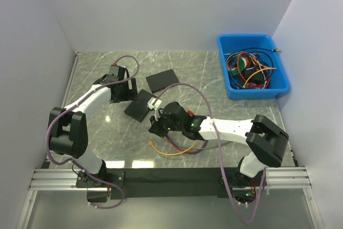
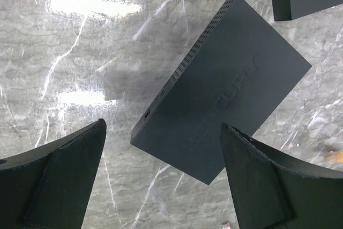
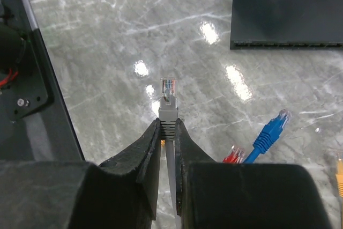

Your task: Insert the plug into the switch port

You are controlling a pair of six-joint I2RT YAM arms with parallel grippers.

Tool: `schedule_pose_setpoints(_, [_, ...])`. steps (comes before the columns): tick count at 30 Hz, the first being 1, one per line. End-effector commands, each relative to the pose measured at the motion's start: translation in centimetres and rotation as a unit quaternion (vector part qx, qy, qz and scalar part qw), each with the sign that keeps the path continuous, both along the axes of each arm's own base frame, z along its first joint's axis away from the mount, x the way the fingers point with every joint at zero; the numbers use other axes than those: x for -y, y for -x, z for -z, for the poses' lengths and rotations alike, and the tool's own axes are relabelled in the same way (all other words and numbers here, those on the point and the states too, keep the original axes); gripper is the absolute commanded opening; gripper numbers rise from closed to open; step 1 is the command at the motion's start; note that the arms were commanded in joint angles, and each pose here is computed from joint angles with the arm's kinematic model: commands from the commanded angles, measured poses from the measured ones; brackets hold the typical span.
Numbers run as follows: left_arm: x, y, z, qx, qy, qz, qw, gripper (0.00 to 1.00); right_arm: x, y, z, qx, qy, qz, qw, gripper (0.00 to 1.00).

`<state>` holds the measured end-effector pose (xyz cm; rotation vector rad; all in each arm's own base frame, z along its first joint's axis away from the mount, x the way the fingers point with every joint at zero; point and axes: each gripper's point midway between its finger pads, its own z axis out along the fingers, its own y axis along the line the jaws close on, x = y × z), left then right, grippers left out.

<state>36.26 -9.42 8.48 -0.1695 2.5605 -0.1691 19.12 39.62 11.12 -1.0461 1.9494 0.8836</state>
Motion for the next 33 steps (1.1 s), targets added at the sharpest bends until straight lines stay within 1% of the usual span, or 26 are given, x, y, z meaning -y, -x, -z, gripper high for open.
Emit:
schedule_pose_setpoints(1, [0.5, -1.0, -1.4, 0.021, 0.014, 0.002, 1.0, 0.93, -1.1, -0.6, -1.1, 0.019, -0.015, -0.007, 1.0, 0.0])
schedule_pose_setpoints(3, [0.5, -1.0, -1.2, 0.019, 0.013, 0.003, 1.0, 0.93, -0.7, -1.6, -0.1, 0.019, 0.006, 0.023, 1.0, 0.0])
schedule_pose_setpoints(4, [0.5, -1.0, -1.1, 0.018, 0.012, 0.003, 1.0, 0.94, -0.4, -3.1, -0.2, 0.034, 0.019, 0.06, 0.997, 0.0])
schedule_pose_setpoints(5, [0.4, -0.9, -0.8, 0.013, 0.011, 0.002, 1.0, 0.94, 0.1, -3.6, 0.6, 0.032, 0.041, 0.078, 0.996, 0.0])
schedule_pose_setpoints(6, [0.4, -1.0, -0.8, 0.013, 0.01, 0.001, 1.0, 0.94, 0.1, -3.9, 2.0, 0.025, 0.061, 0.085, 0.994, 0.0])
schedule_pose_setpoints(7, [0.1, -1.0, -0.5, 0.01, 0.003, -0.005, 1.0, 0.94, -0.3, -4.7, 1.8, 0.03, 0.067, 0.098, 0.992, 0.0])
schedule_pose_setpoints(9, [0.0, -1.0, 0.0, 0.003, -0.002, -0.007, 1.0, 0.94, 0.0, -5.0, 4.0, 0.018, 0.105, 0.109, 0.988, 0.0])
schedule_pose_setpoints(10, [0.1, -1.0, 0.1, 0.0, 0.0, -0.007, 1.0, 0.94, -0.4, -5.5, 3.9, 0.019, 0.107, 0.113, 0.988, 0.0])
schedule_pose_setpoints(11, [0.3, -1.0, 0.3, -0.003, 0.005, -0.003, 1.0, 0.93, -0.1, -5.9, 4.8, 0.02, 0.125, 0.126, 0.984, 0.0])
schedule_pose_setpoints(13, [0.5, -1.1, 0.5, -0.005, 0.01, -0.002, 1.0, 0.93, -0.5, -6.7, 4.7, 0.023, 0.123, 0.138, 0.982, 0.0])
schedule_pose_setpoints(14, [0.5, -1.1, 0.7, -0.007, 0.009, -0.003, 1.0, 0.93, -0.1, -6.6, 5.3, 0.02, 0.139, 0.143, 0.98, 0.0])
schedule_pose_setpoints(16, [0.6, -1.5, 0.6, -0.008, 0.014, -0.005, 1.0, 0.93, 0.2, -7.1, 5.3, 0.024, 0.141, 0.155, 0.977, 0.0])
schedule_pose_setpoints(17, [0.6, -1.3, 1.1, -0.02, 0.012, -0.006, 1.0, 0.93, 0.3, -7.3, 5.5, 0.023, 0.143, 0.159, 0.977, 0.0])
schedule_pose_setpoints(18, [0.8, -2.0, 0.5, -0.015, 0.015, -0.008, 1.0, 0.93, 0.2, -7.6, 5.3, 0.022, 0.139, 0.163, 0.977, 0.0])
schedule_pose_setpoints(20, [1.0, -2.6, 0.6, -0.02, 0.015, -0.007, 1.0, 0.93, 0.1, -7.9, 5.8, 0.016, 0.143, 0.165, 0.976, 0.0])
schedule_pose_setpoints(22, [1.5, -3.5, 0.1, -0.013, 0.024, 0.002, 1.0, 0.86, -0.5, -8.4, 5.6, 0.015, 0.14, 0.166, 0.976, 0.0])
schedule_pose_setpoints(24, [1.8, -3.5, 1.0, -0.022, 0.038, 0.01, 0.999, 0.82, -0.6, -8.5, 6.3, 0.01, 0.148, 0.164, 0.975, 0.0])
schedule_pose_setpoints(26, [2.0, -3.2, 1.5, -0.029, 0.054, 0.014, 0.998, 0.82, -0.8, -8.7, 6.7, 0.008, 0.152, 0.166, 0.974, 0.0])
schedule_pose_setpoints(30, [1.9, -3.1, 1.4, -0.026, 0.057, 0.01, 0.998, 0.82, -1.3, -9.1, 6.7, 0.01, 0.154, 0.169, 0.973, 0.0])
schedule_pose_setpoints(33, [2.1, -3.1, 1.1, -0.027, 0.068, 0.009, 0.997, 0.8, -1.4, -9.4, 7.0, 0.009, 0.161, 0.169, 0.972, 0.0])
